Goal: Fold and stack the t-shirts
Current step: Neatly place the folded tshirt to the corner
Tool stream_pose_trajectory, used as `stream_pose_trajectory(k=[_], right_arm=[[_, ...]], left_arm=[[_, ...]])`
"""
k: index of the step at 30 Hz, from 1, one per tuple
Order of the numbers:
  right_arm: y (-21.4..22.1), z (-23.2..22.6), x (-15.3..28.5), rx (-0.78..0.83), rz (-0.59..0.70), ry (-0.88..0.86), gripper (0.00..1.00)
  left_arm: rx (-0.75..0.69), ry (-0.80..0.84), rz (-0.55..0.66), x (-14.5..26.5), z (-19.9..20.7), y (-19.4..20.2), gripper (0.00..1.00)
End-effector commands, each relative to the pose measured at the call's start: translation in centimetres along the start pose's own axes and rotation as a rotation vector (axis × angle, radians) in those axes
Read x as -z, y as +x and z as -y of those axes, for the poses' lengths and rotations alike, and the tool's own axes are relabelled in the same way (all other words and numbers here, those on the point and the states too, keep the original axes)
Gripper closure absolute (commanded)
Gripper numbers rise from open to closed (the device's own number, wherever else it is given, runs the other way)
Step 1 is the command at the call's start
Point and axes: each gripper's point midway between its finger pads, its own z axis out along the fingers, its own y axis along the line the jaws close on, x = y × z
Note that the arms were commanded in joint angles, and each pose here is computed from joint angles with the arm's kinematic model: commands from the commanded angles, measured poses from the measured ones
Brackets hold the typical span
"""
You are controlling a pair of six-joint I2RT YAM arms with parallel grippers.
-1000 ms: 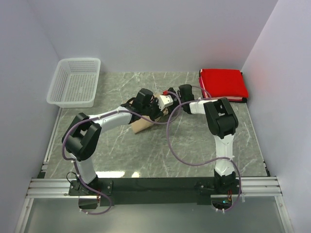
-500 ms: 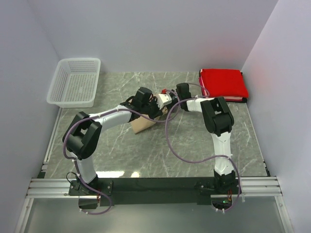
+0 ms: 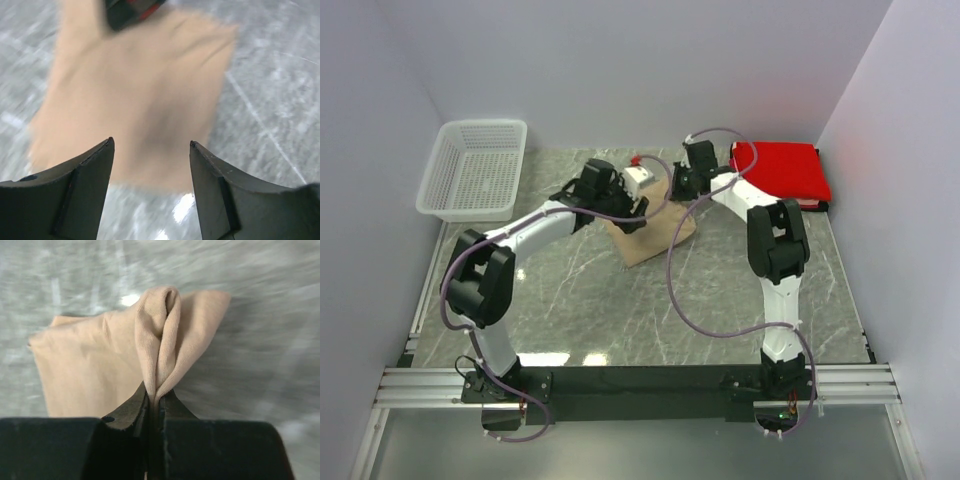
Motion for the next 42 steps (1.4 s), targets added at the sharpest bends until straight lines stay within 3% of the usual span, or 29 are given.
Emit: stream_pose_trajectory(k=[1, 5, 6, 9, 10, 14, 24, 42], right_arm=[[-5.3, 2.9, 5.0, 0.208, 0.094, 0.148, 1.00], [-8.0, 5.3, 7.3, 0.302, 0.131, 0.244, 1.00], [-8.8, 5.8, 8.0, 0.336, 0.143, 0.263, 1.00], [-11.5, 7.6, 9.9, 0.391, 0.188, 0.321, 1.00], [-12.1, 8.3, 10.5, 0.395, 0.193, 0.340, 1.00], [-15.0, 9.6, 12.1, 0.441, 0.232, 0.399, 1.00], [-21.2, 10.4, 16.0, 0.522, 0.319, 0.536, 1.00], [-23.6, 8.3, 22.5, 0.610, 0.405, 0.560, 1.00]], left_arm=[[0.046, -0.050, 0.042, 3.2, -1.6, -2.7, 0.33], [0.085, -0.087, 0.026, 4.1, -2.9, -1.7, 0.32], [0.089, -0.091, 0.024, 4.2, -3.2, -1.6, 0.22], [0.107, -0.096, 0.008, 4.3, -3.3, -0.8, 0.21], [0.110, -0.096, 0.008, 4.3, -3.2, -0.8, 0.05], [0.121, -0.114, -0.011, 4.3, -3.5, -0.1, 0.01], [0.162, -0.162, -0.053, 3.7, -4.5, 1.2, 0.01], [0.210, -0.129, -0.053, 2.8, -4.0, 1.2, 0.01]])
